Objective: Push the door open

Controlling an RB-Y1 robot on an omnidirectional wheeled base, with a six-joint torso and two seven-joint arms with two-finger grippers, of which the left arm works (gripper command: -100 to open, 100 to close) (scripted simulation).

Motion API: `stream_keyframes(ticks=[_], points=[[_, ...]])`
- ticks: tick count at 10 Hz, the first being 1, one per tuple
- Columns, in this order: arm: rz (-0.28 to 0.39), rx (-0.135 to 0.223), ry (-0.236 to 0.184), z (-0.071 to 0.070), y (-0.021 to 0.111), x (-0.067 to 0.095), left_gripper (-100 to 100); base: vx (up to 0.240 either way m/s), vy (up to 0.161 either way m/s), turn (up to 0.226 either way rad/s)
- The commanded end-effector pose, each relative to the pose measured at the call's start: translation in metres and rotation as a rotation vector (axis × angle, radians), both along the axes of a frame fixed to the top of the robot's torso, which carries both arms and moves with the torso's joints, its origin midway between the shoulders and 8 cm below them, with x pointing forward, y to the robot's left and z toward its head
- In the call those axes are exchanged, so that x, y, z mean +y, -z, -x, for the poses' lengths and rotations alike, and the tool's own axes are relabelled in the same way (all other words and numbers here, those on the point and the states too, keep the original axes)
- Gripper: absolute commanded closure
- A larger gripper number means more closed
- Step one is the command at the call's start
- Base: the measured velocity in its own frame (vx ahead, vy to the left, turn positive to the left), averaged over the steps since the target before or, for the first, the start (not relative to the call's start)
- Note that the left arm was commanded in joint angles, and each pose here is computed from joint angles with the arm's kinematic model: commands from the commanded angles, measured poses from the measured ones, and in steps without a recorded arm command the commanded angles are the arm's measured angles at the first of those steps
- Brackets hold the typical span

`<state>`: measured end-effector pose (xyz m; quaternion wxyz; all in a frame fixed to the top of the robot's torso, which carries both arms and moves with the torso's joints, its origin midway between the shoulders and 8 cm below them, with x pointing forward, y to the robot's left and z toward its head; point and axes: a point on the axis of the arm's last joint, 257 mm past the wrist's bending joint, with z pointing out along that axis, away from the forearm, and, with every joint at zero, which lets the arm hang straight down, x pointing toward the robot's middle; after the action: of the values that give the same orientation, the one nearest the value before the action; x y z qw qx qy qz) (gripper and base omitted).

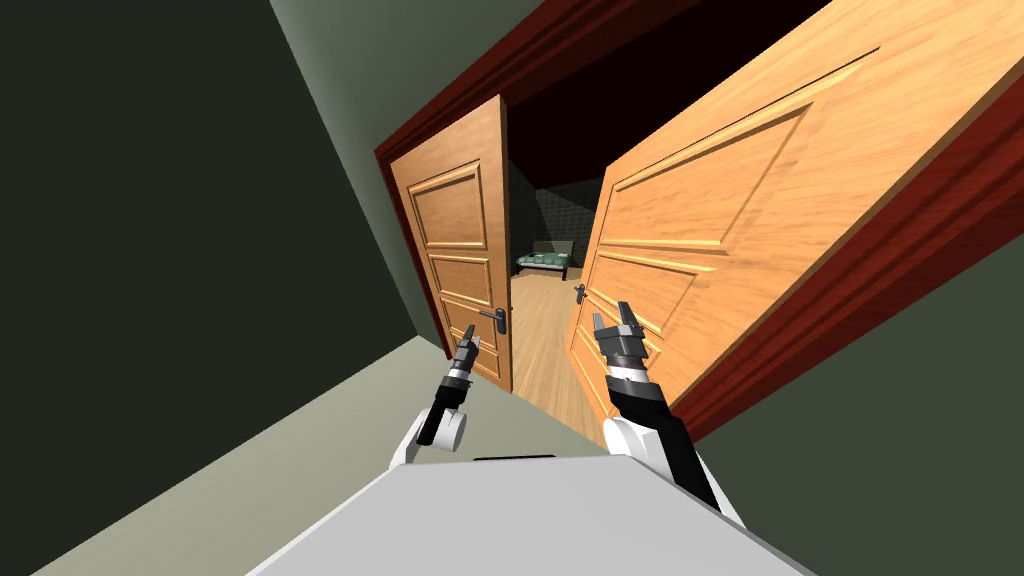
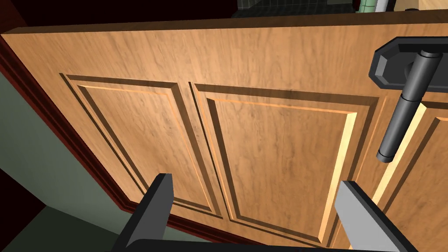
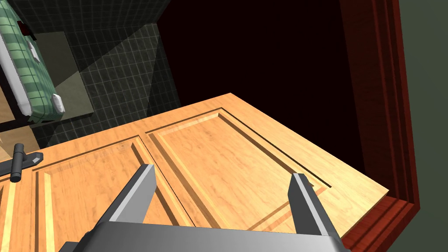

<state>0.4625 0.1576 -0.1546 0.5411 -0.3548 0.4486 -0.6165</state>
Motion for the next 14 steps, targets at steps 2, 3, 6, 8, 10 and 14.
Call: stream_keyframes(ticks=[2, 3, 6, 8, 10, 14], points=[[-0.001, 0.038, 0.019, -0.007, 0.018, -0.005, -100, 0.046, 0.08, -0.035], [-0.002, 0.06, 0.031, -0.01, 0.026, -0.01, -100, 0.047, 0.101, -0.117], [-0.005, 0.122, 0.063, -0.02, 0.05, -0.025, -100, 0.06, 0.135, -0.097], [-0.009, 0.162, 0.083, -0.026, 0.066, -0.034, -100, 0.079, 0.099, -0.089], [-0.013, 0.199, 0.1, -0.03, 0.08, -0.042, -100, 0.065, 0.115, -0.086], [-0.023, 0.264, 0.129, -0.037, 0.104, -0.056, -100, 0.05, 0.115, -0.075]])
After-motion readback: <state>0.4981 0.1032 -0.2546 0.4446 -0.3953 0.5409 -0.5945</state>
